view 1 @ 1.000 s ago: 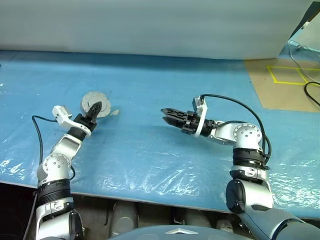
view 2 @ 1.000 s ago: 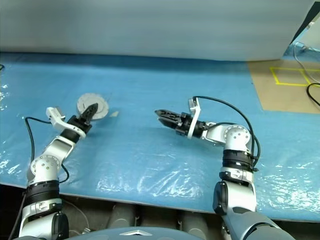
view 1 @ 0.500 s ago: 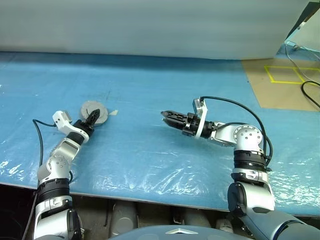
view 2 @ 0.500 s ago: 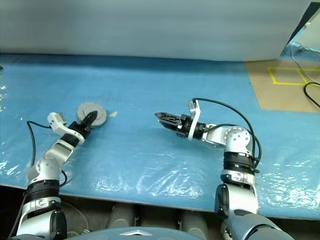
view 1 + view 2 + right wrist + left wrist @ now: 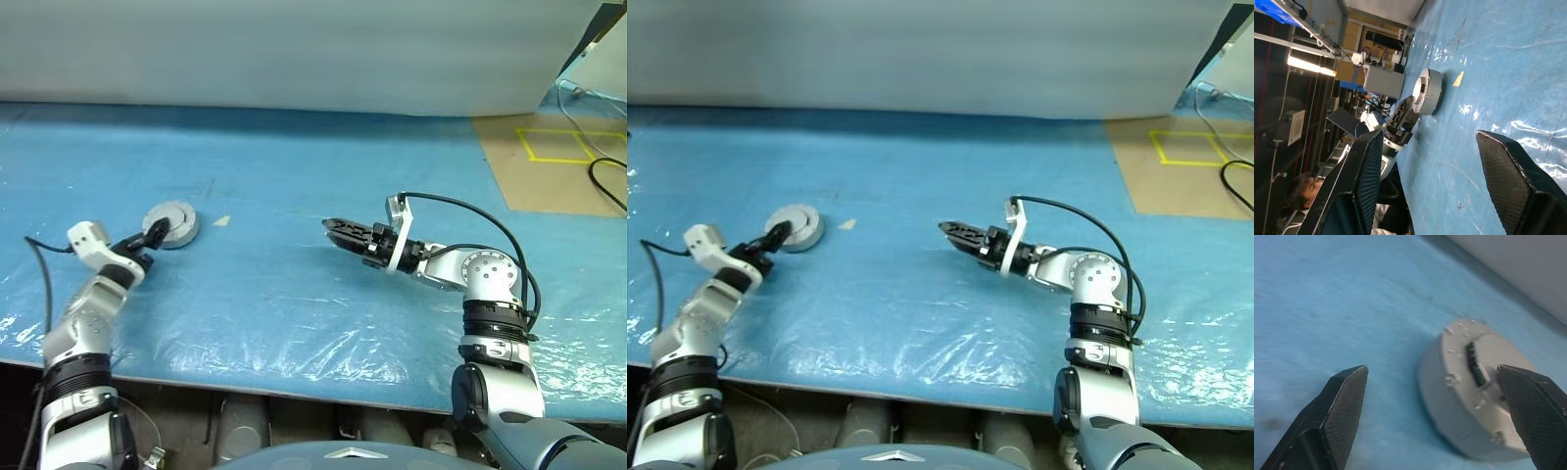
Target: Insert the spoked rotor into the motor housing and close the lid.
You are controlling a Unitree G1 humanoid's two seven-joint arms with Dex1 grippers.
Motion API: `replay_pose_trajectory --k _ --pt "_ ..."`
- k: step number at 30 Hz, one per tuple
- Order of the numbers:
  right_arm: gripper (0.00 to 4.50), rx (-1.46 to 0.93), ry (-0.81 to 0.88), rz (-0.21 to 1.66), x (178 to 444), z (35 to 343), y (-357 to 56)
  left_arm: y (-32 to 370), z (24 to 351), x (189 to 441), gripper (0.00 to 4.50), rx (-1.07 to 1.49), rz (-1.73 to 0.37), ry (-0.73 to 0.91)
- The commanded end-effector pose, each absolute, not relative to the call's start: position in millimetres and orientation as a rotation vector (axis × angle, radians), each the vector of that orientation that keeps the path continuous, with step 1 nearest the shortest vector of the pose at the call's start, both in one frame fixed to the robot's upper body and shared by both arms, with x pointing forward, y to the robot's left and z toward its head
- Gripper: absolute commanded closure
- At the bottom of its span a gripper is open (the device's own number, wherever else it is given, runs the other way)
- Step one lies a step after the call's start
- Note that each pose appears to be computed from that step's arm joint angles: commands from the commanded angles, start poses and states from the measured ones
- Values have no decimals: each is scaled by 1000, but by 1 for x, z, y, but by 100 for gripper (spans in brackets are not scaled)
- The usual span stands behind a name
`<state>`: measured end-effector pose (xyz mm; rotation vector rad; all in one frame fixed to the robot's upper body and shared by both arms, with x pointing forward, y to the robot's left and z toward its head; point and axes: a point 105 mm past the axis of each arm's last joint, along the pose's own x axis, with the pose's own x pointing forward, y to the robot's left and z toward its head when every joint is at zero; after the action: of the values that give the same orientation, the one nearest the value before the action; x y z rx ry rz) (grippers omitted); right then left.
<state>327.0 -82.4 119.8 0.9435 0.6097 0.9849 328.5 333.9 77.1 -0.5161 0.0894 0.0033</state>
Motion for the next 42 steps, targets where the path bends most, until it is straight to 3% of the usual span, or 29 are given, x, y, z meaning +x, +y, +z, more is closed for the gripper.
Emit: replay_pose_trajectory --k 1,7,21,24,33,42 --pt "136 937 564 1015 325 129 -81 351 84 317 3 -461 -17 103" --pt "136 912 541 1007 327 130 -85 337 112 317 3 -359 -175 61" --pt "136 461 311 968 333 147 -128 196 181 326 3 -195 -781 -26" --pt "136 267 272 972 328 139 -126 163 178 323 3 -152 -906 -10" --pt "136 129 202 958 321 130 -123 116 133 318 3 -103 -1061 82" --pt "136 38 182 944 315 123 -118 112 125 320 3 -114 -1071 99"
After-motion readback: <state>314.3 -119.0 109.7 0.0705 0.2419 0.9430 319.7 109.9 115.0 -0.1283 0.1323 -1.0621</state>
